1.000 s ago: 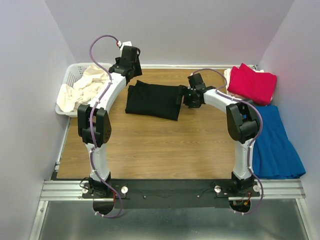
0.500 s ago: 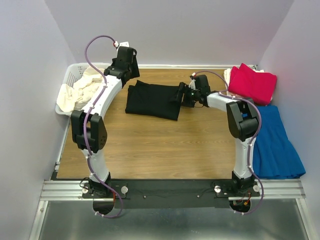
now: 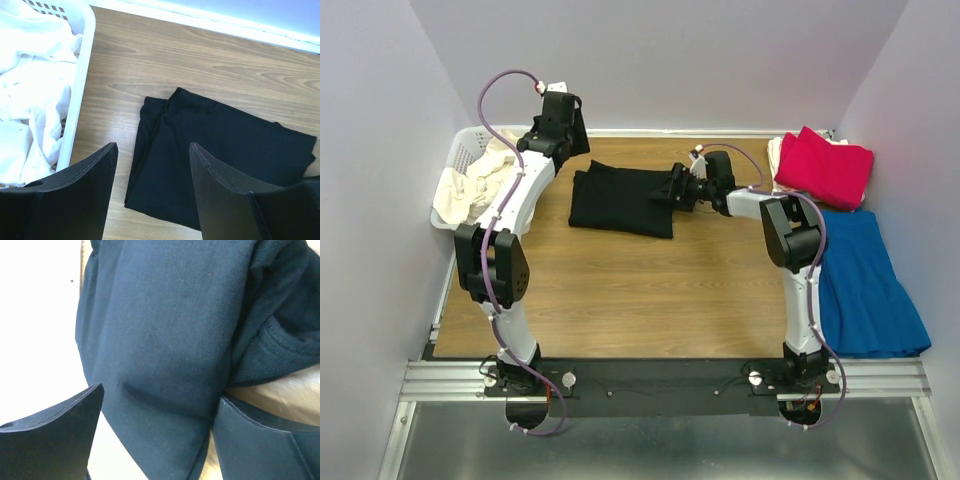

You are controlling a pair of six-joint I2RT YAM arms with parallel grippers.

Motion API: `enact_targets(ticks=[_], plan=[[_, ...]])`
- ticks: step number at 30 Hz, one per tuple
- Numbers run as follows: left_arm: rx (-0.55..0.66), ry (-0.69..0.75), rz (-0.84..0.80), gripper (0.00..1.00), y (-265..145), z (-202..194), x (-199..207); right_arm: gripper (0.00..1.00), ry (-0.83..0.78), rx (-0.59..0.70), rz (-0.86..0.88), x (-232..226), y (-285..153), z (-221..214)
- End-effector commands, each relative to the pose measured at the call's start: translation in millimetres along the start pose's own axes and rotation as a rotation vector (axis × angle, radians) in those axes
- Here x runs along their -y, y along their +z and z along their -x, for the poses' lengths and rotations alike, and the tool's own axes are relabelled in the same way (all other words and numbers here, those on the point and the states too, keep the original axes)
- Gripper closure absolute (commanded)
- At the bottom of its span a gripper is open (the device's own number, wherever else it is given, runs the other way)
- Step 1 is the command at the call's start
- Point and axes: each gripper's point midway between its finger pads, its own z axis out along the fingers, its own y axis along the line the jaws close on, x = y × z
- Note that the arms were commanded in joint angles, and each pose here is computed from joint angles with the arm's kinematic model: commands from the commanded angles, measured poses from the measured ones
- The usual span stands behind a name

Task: Fold and stack the t-shirts
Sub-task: Put the neatly folded tshirt into the corner of the board with the right arm

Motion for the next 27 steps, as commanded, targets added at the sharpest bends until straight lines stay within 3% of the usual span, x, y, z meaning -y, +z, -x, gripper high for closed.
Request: enact_targets(ticks=[1,3,4,6,7,9,12,18,27], plan=[[0.023,-0.001,-0.038,0.32,-23.0,11.4,-1.0,0.19,0.131,-0.17,-0.08,55.7,17.9,-61.4],[0.023,-0.002,-0.037,0.32,-23.9,11.3,-2.2,0.27,0.121,-0.17,-0.069,53.5,19.7,-58.4],[0.021,0.002,-0.038,0.32,-23.8,10.2,-2.4,0.38,0.12,-0.177,-0.061,53.4,20.4,-59.6],[0.019,0.0,-0.038,0.32,-23.7,9.7,-3.6,0.48,0.113,-0.191,-0.032,49.0,22.7,-58.4],[0.018,0.0,-0.041,0.32,-23.4,9.2,-3.1,0.58,0.12,-0.208,-0.018,49.3,24.1,-61.8],[0.017,0.003,-0.04,0.32,-22.7,8.9,-3.7,0.66,0.116,-0.213,-0.002,47.1,26.2,-60.0],[0.017,0.001,-0.038,0.32,-23.4,9.3,-5.4,0.97,0.118,-0.208,-0.005,46.7,27.0,-57.8],[0.014,0.003,-0.039,0.32,-23.1,6.9,-6.5,0.99,0.037,-0.169,-0.055,38.4,16.4,-40.2],[0.005,-0.003,-0.046,0.32,-21.3,3.9,-5.5,0.99,-0.079,-0.077,-0.353,66.1,-46.1,14.9]])
